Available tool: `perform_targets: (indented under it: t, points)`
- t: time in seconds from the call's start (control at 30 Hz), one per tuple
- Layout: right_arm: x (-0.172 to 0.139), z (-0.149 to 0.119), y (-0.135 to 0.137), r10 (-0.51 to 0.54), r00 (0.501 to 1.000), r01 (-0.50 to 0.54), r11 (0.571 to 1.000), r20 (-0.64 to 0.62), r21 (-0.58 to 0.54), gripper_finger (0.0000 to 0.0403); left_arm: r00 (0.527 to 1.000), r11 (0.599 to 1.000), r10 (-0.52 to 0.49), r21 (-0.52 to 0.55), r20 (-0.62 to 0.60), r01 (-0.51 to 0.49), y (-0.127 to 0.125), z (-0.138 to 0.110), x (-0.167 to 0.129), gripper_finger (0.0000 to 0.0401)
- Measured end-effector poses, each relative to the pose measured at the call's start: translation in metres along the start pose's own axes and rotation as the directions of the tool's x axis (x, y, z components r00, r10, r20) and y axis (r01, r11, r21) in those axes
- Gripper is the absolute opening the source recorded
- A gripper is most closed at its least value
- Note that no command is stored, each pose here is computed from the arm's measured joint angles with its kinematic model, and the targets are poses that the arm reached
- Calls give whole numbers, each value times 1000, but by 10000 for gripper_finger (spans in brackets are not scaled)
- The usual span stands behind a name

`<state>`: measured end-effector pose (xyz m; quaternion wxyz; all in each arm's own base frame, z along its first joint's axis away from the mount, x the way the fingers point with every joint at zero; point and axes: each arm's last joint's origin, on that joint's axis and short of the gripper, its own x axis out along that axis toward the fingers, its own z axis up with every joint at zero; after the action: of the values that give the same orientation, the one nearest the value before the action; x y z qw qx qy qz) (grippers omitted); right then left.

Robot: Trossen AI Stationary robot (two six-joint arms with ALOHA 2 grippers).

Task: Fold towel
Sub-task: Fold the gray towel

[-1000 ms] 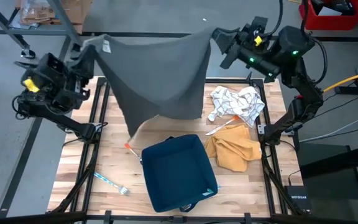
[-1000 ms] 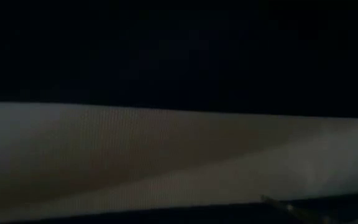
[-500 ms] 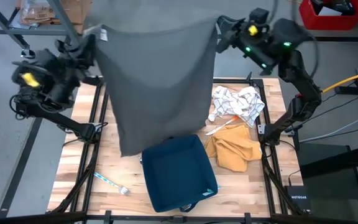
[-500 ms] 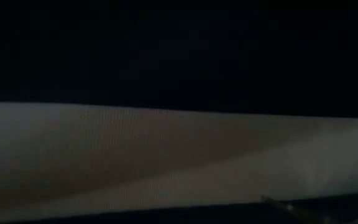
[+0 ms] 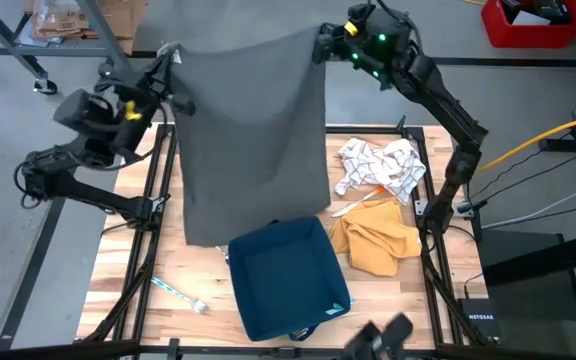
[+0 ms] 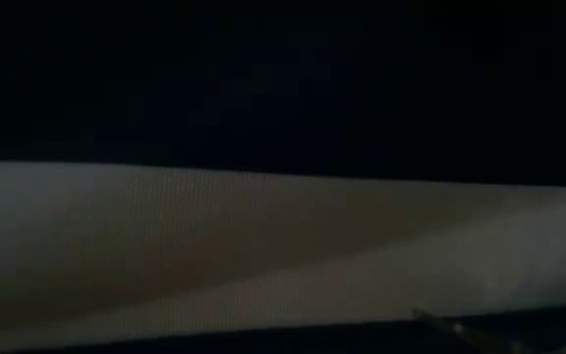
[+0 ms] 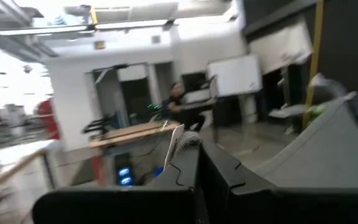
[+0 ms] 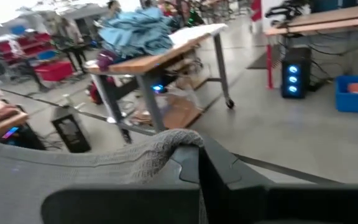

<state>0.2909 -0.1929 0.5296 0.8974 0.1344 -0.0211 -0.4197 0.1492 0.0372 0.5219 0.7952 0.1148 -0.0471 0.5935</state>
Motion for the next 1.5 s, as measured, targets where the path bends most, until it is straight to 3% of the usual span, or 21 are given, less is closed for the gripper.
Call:
perform_targets:
  t: [0.2,0.47,0.77,0.93,1.1,1.27,1.5]
  points:
    - [33,-9,-27,-73,997,73,997,-20,-6,1,992,995,93,44,-81,-90,6,-22,23,0]
    - [65,-20,-61,-37,996,37,999,-85,1,1,974,986,162,66,-159,-153,14,-47,54,0]
    - [65,-39,-72,-61,957,72,997,-283,29,1,956,997,34,83,-293,-10,5,-73,66,0]
    - [57,-55,-65,-9,893,26,999,-450,31,1,938,997,-43,52,-344,65,5,-75,52,0]
    - [47,-72,-49,7,809,1,1000,-588,13,1,916,983,-183,-47,-356,178,8,-71,34,0]
    - [33,-88,-31,3,712,-24,1000,-702,-19,1,841,961,-274,-94,-466,261,9,-81,18,0]
    - [13,-106,-13,-27,565,-52,996,-824,-68,1,634,920,-378,-199,-675,337,7,-102,-4,0]
